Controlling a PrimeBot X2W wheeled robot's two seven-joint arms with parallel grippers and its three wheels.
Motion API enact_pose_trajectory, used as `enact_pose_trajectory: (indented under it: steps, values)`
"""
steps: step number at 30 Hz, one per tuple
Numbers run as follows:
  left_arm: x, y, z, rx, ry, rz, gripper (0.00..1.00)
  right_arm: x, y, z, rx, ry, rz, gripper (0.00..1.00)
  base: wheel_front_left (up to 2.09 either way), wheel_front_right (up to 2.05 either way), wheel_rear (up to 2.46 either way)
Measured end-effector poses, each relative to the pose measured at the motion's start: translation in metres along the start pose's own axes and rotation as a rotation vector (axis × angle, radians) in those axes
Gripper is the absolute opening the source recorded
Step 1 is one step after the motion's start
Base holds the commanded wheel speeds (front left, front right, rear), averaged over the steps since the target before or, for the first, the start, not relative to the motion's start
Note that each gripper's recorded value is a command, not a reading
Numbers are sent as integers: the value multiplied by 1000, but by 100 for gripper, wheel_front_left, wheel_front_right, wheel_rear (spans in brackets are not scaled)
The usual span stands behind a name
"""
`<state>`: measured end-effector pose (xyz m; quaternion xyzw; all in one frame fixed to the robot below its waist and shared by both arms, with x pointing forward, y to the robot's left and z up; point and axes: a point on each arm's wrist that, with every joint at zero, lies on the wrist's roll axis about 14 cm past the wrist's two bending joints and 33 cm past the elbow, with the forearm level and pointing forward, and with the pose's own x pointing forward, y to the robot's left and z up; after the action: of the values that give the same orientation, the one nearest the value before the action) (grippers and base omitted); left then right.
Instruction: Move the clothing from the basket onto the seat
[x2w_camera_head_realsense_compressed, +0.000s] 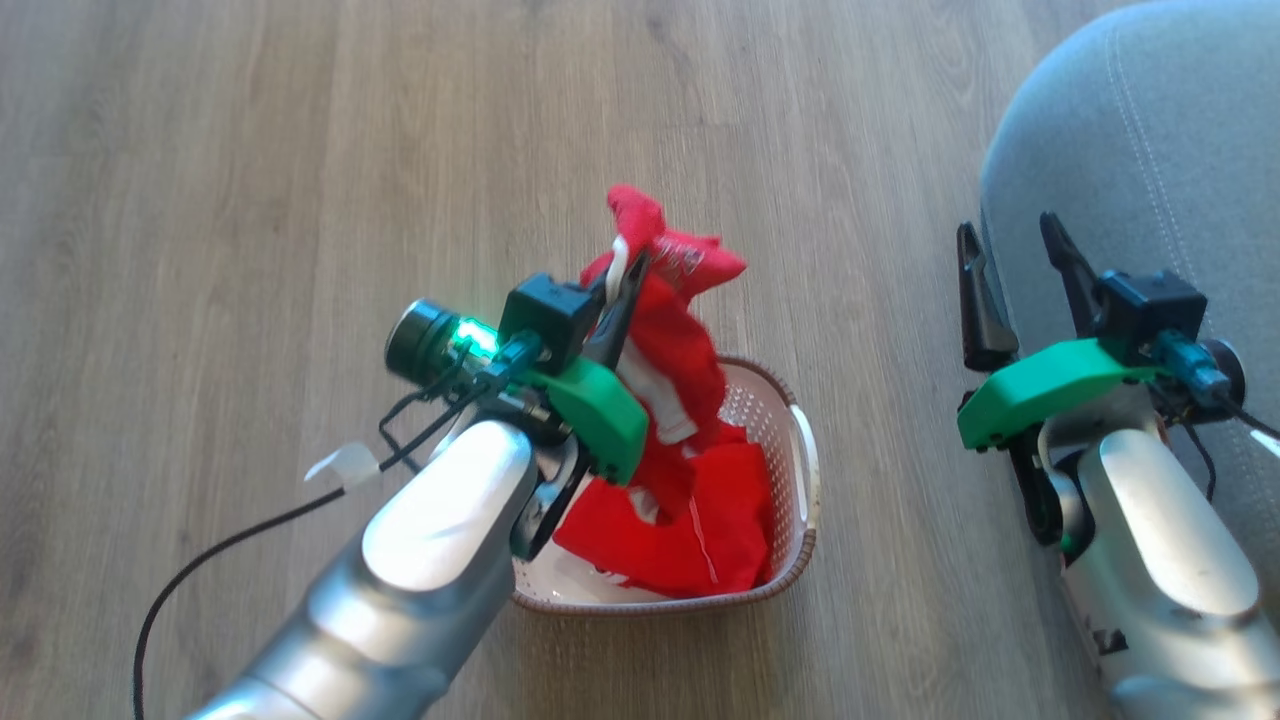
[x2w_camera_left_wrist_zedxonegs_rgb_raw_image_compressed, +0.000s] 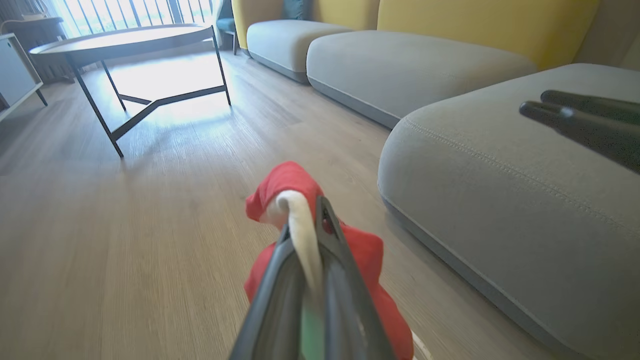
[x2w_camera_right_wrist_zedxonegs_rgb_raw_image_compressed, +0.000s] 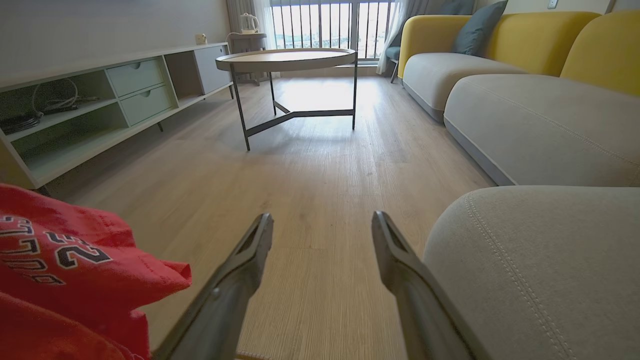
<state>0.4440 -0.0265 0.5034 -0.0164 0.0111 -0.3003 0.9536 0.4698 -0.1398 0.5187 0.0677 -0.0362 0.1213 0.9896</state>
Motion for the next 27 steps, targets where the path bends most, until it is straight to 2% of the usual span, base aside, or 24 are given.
enact_pose_trajectory:
  steps: [13,20,27]
  values:
    - [12,-22,117,78,-306,-85,0,-6,13,6,-3,-10,29,100,0,0,0]
    - [15,-28,127,79,-323,-98,0,-6,22,15,6,-38,53,100,0,0,0]
    - [16,-37,118,82,-304,-129,0,-3,77,59,60,-174,230,100,0,0,0]
